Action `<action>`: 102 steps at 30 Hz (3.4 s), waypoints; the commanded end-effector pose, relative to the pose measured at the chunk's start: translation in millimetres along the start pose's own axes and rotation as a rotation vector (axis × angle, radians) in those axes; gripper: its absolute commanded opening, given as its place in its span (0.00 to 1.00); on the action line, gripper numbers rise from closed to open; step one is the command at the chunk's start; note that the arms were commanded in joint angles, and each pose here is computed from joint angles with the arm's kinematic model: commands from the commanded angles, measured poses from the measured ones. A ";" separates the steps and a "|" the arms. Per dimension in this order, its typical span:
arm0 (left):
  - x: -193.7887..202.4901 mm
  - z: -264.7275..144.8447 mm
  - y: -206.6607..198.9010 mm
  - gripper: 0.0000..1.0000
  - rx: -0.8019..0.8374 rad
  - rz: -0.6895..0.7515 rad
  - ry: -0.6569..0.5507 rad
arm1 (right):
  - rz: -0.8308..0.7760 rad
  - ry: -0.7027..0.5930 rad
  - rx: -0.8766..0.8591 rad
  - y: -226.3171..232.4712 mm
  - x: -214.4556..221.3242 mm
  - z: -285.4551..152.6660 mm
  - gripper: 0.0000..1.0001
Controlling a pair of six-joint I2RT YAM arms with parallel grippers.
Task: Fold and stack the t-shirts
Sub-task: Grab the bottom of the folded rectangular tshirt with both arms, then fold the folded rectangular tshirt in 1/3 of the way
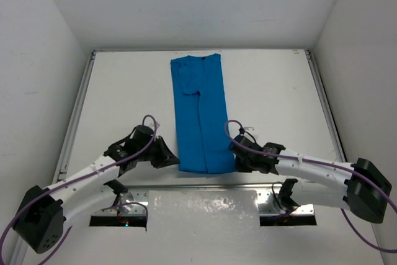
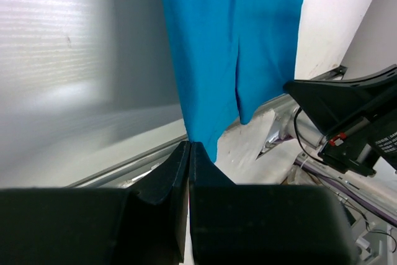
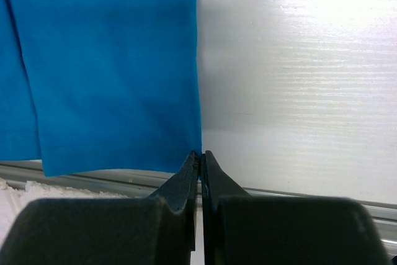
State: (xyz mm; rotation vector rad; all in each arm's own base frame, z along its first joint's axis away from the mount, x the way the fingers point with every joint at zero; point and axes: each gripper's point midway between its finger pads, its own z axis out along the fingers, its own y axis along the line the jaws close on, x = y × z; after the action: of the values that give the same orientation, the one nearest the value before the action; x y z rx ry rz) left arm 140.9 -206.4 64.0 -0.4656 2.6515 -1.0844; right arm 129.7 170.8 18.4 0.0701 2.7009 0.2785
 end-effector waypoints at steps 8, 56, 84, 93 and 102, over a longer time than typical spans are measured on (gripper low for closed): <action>-17.7 -0.5 -27.8 0.00 0.049 -0.027 -0.043 | -0.122 -0.107 0.046 29.7 -58.2 -23.5 0.00; -314.5 45.9 -73.4 0.00 0.054 -0.165 -0.267 | -0.027 -0.059 0.005 56.8 -325.8 79.7 0.00; -366.8 94.3 -58.7 0.44 0.124 -0.202 -0.293 | 0.110 -0.077 -0.058 33.0 -368.0 150.7 0.30; -395.9 67.8 -67.1 0.53 0.087 -0.025 -0.346 | 0.011 -0.221 -0.110 32.4 -410.9 110.6 0.52; -380.1 96.8 -74.0 0.51 0.128 0.174 -0.189 | -0.051 -0.152 -0.271 52.4 -381.4 119.2 0.47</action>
State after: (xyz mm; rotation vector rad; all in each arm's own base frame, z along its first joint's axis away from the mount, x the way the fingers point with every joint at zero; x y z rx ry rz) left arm 544.0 -162.0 101.2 -0.4658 2.3223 -1.0965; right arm 527.2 191.3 51.4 0.0453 2.5657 0.4623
